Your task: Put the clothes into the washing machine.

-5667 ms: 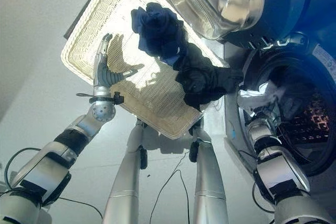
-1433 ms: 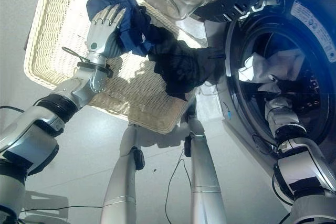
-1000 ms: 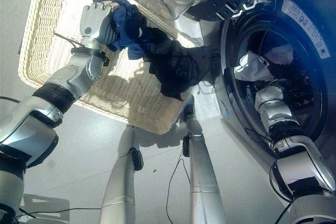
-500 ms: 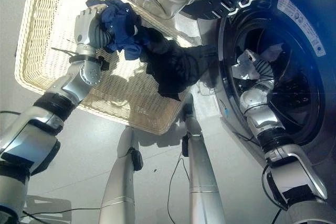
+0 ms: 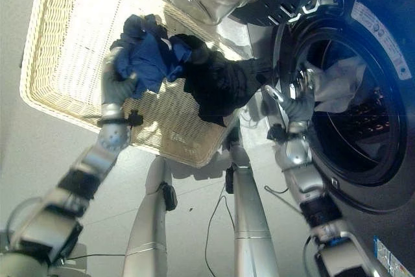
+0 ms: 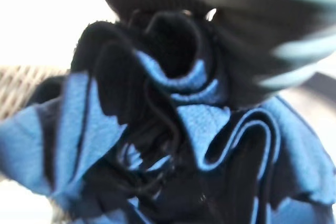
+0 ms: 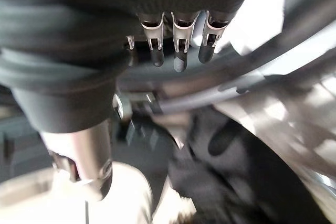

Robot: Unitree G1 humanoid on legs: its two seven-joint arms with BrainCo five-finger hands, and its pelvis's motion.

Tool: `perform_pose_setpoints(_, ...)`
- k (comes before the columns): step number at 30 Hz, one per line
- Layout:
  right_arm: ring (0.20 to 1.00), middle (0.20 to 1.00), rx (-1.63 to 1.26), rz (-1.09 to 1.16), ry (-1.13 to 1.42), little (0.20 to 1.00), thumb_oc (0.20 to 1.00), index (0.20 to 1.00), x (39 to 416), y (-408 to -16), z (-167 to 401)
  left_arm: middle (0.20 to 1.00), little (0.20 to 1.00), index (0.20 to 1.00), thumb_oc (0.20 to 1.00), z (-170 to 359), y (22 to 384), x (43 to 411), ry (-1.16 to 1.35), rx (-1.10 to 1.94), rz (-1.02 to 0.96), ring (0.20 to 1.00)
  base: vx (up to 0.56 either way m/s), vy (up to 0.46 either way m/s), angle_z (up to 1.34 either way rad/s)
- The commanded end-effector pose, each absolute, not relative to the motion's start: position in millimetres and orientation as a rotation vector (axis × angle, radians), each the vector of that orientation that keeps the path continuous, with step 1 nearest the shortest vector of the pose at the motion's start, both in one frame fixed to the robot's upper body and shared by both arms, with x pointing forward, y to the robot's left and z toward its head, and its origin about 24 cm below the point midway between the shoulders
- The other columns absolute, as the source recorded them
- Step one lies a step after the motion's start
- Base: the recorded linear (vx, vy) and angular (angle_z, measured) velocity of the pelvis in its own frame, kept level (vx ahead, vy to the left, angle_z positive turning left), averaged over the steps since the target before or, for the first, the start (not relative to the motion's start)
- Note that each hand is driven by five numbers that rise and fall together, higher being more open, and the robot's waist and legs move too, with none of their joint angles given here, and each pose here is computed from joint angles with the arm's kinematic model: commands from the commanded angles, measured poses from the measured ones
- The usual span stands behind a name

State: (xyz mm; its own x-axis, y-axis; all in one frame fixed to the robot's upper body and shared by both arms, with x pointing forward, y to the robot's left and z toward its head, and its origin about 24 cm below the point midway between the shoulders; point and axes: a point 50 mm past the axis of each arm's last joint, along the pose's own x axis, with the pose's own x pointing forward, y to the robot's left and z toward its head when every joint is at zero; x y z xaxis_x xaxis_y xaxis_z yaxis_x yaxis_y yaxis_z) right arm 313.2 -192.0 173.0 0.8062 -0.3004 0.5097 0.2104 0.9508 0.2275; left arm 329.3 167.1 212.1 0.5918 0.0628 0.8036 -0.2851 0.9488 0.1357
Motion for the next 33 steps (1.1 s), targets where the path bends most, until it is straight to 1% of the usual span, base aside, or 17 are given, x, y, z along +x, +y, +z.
perform_pose_setpoints(1,1.0,1.0,0.274,-0.223,-0.743,1.0,1.0,1.0,300,-193,203,0.2,0.2,0.2,0.2,248,154,311,-1.134,0.142,0.055,0.2,0.0,-0.008,0.05)
perform_pose_setpoints(2,1.0,1.0,0.311,-0.182,-0.758,1.0,1.0,1.0,294,-189,204,0.2,0.2,0.2,0.2,250,150,300,-1.177,0.081,-0.008,0.2,0.0,-0.01,0.03)
perform_pose_setpoints(5,1.0,1.0,0.329,-0.136,-0.778,1.0,1.0,1.0,289,-184,207,0.2,0.2,0.2,0.2,251,146,290,-1.207,0.025,-0.062,0.2,0.0,-0.004,0.01)
perform_pose_setpoints(6,1.0,1.0,0.33,-0.081,-0.807,1.0,1.0,1.0,284,-178,212,0.2,0.2,0.2,0.2,254,143,282,-1.238,-0.016,-0.112,0.2,0.0,0.0,0.0)
perform_pose_setpoints(9,1.0,1.0,0.328,-0.035,-0.835,1.0,1.0,1.0,279,-174,218,0.2,0.2,0.2,0.2,257,141,275,-1.262,-0.043,-0.163,0.2,0.0,-0.012,0.0)
perform_pose_setpoints(11,1.0,1.0,0.336,0.053,-0.871,1.0,1.0,1.0,273,-168,227,0.2,0.2,0.2,0.2,261,136,265,-1.304,-0.062,-0.23,0.2,0.0,0.0,0.0)
perform_pose_setpoints(17,1.0,1.0,0.327,0.141,-0.952,1.0,1.0,1.0,262,-157,243,0.2,0.2,0.2,0.2,269,128,248,-1.38,-0.071,-0.369,0.2,0.0,0.0,0.0)
perform_pose_setpoints(19,1.0,1.0,0.328,0.159,-0.957,1.0,1.0,1.0,260,-156,244,0.2,0.2,0.2,0.2,270,127,246,-1.386,-0.067,-0.393,0.2,0.0,-0.011,0.04)
perform_pose_setpoints(25,1.0,1.0,0.332,0.444,-0.903,1.0,1.0,1.0,257,-137,248,0.2,0.2,0.2,0.2,274,118,240,-1.375,-0.014,-0.501,0.2,0.0,-0.005,0.01)
perform_pose_setpoints(26,1.0,1.0,0.332,0.444,-0.903,1.0,1.0,1.0,257,-137,248,0.2,0.2,0.2,0.2,274,118,240,-1.375,-0.014,-0.501,0.2,0.0,0.0,0.0)
perform_pose_setpoints(27,1.0,1.0,0.315,0.521,-0.882,1.0,1.0,1.0,256,-131,249,0.2,0.2,0.2,0.2,274,117,239,-1.361,-0.008,-0.538,0.2,0.0,0.0,0.0)
perform_pose_setpoints(31,1.0,1.0,0.319,0.629,-0.843,1.0,1.0,1.0,256,-123,248,0.2,0.2,0.2,0.2,272,114,240,-1.335,0.007,-0.613,0.2,0.0,-0.008,0.0)
perform_pose_setpoints(33,1.0,1.0,0.31,0.683,-0.831,1.0,1.0,1.0,257,-117,248,0.2,0.2,0.2,0.2,271,107,241,-1.314,0.046,-0.635,0.2,0.0,0.0,0.0)
